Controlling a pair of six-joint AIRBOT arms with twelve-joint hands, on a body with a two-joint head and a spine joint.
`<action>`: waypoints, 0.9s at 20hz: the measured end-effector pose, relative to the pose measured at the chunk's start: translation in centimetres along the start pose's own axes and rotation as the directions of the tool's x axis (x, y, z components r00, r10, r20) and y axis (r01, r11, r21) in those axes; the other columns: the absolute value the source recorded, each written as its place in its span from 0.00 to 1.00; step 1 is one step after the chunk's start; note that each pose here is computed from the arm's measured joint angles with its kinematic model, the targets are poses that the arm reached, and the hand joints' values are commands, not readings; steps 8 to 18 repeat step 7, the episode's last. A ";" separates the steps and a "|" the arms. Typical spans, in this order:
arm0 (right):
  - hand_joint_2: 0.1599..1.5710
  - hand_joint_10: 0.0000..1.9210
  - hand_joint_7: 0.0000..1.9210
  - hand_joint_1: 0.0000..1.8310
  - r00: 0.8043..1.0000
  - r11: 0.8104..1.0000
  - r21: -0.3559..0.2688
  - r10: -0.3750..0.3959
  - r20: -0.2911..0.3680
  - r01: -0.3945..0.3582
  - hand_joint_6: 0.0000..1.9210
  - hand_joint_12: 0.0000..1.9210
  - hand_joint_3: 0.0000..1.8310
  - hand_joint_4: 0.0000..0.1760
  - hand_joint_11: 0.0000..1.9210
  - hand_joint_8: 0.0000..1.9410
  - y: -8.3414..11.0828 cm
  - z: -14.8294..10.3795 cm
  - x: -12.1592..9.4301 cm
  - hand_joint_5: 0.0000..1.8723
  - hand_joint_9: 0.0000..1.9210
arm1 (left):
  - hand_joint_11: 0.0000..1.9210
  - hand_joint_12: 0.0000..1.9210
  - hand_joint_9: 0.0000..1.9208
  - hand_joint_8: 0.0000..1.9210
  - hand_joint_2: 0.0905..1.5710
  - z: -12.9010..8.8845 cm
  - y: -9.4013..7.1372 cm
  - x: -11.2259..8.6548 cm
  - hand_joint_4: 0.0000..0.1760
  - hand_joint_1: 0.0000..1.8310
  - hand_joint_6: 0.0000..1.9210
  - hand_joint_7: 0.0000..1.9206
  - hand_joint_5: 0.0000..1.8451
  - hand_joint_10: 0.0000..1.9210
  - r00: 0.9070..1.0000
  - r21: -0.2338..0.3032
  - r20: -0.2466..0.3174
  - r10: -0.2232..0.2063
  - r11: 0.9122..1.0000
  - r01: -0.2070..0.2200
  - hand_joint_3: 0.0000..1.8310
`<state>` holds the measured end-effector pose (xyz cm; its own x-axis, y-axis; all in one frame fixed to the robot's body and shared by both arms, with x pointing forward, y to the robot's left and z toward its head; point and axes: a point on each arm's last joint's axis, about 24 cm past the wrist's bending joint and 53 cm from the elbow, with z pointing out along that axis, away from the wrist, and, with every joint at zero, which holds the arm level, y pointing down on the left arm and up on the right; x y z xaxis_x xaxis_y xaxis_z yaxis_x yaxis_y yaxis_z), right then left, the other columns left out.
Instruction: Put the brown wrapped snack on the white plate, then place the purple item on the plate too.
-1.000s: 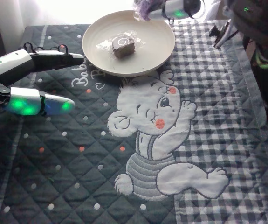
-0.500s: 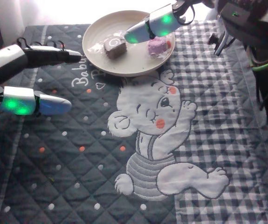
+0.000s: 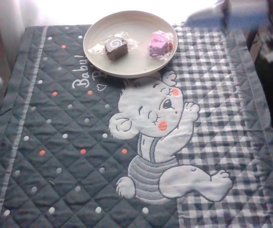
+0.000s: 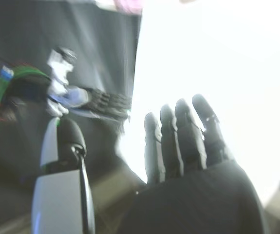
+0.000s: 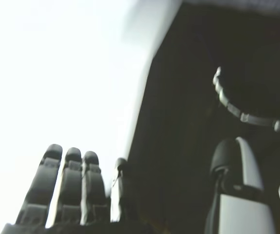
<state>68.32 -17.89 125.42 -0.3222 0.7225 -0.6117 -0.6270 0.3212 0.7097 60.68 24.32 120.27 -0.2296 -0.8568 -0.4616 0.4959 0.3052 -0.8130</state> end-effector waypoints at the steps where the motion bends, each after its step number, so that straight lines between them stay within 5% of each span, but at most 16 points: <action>1: 0.43 0.00 0.05 0.38 1.000 0.999 0.023 0.023 0.005 -0.023 0.00 0.00 0.00 1.00 0.00 0.00 -0.6 -1.4 0.3 0.01 0.02 | 0.00 0.62 0.22 0.00 0.65 -0.2 -0.4 -0.2 0.21 0.26 0.00 0.19 0.16 0.01 0.999 0.018 0.010 -0.031 0.999 0.031 0.01; 3: 0.46 0.01 0.08 0.37 0.988 0.993 0.047 0.104 0.116 -0.110 0.00 0.00 0.00 1.00 0.00 0.00 -1.1 -6.8 -0.5 0.03 0.04 | 0.00 0.53 0.17 0.00 0.73 -0.5 -1.7 -0.2 0.17 0.17 0.00 0.15 0.13 0.00 0.992 0.082 0.027 -0.123 0.989 0.120 0.01; 6: 0.52 0.00 0.09 0.34 0.952 0.989 0.047 0.124 0.278 -0.143 0.00 0.01 0.01 1.00 0.02 0.00 -0.8 -11.9 -2.6 0.04 0.05 | 0.00 0.46 0.16 0.00 0.74 -0.7 -0.6 1.4 0.00 0.14 0.00 0.12 0.08 0.00 0.981 0.061 0.021 -0.193 0.980 0.191 0.00; 18: 0.52 0.01 0.11 0.33 0.946 0.987 0.057 0.129 0.296 -0.153 0.00 0.02 0.00 1.00 0.03 0.01 -0.9 -12.5 -2.6 0.04 0.07 | 0.00 0.51 0.18 0.00 0.74 -0.8 -0.3 1.7 0.00 0.11 0.00 0.13 0.07 0.00 0.978 0.053 0.018 -0.208 0.977 0.207 0.00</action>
